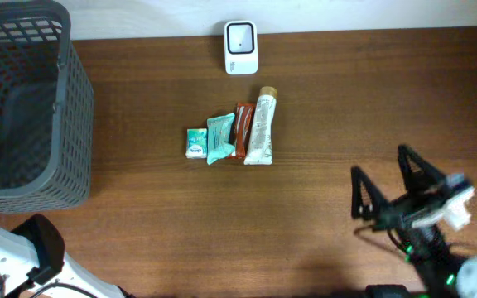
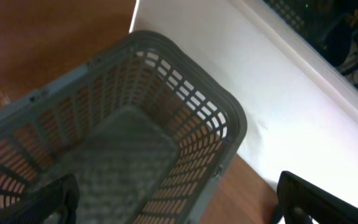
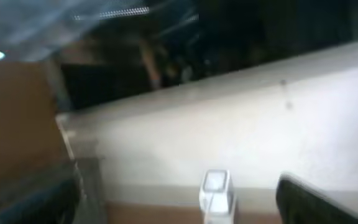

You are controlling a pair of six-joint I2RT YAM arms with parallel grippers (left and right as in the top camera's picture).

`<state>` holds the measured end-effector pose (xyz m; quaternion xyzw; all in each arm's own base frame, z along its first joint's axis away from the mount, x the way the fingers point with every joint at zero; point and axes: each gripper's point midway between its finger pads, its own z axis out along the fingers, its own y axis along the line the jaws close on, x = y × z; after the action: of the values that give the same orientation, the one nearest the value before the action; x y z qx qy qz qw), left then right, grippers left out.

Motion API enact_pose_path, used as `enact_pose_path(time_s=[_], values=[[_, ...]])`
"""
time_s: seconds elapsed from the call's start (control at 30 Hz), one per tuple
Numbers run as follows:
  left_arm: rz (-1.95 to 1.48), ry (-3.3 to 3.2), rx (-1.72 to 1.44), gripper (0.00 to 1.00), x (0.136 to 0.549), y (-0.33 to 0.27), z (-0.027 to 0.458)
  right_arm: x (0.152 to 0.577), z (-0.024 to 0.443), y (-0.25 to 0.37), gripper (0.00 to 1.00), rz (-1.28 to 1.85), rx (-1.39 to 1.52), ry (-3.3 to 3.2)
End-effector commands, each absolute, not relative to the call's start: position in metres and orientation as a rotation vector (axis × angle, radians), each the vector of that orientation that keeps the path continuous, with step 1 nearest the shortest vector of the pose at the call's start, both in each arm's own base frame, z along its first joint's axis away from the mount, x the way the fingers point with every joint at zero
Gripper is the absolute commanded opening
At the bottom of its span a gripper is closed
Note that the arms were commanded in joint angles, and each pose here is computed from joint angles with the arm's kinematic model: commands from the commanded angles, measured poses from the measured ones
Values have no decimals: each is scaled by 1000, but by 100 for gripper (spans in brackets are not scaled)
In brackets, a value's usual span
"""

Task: Scan the item barcode
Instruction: 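Reach the right gripper to the white tube and grasp it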

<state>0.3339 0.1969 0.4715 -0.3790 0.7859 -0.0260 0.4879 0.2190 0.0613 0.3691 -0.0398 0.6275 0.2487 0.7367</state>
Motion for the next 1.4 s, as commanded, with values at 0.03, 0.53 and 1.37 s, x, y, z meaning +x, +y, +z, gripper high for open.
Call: enact_pose_path(time_s=[0.03,0.53,1.37], values=[[-57,1907,-906,99,331,196,475,283,371,66,99,478,-185,1838],[-57,1907,-906,99,331,196,475,441,83,185,86,1253,-89,2570],[-57,1907,-906,99,331,196,475,426,105,8,4,-940,272,2733]])
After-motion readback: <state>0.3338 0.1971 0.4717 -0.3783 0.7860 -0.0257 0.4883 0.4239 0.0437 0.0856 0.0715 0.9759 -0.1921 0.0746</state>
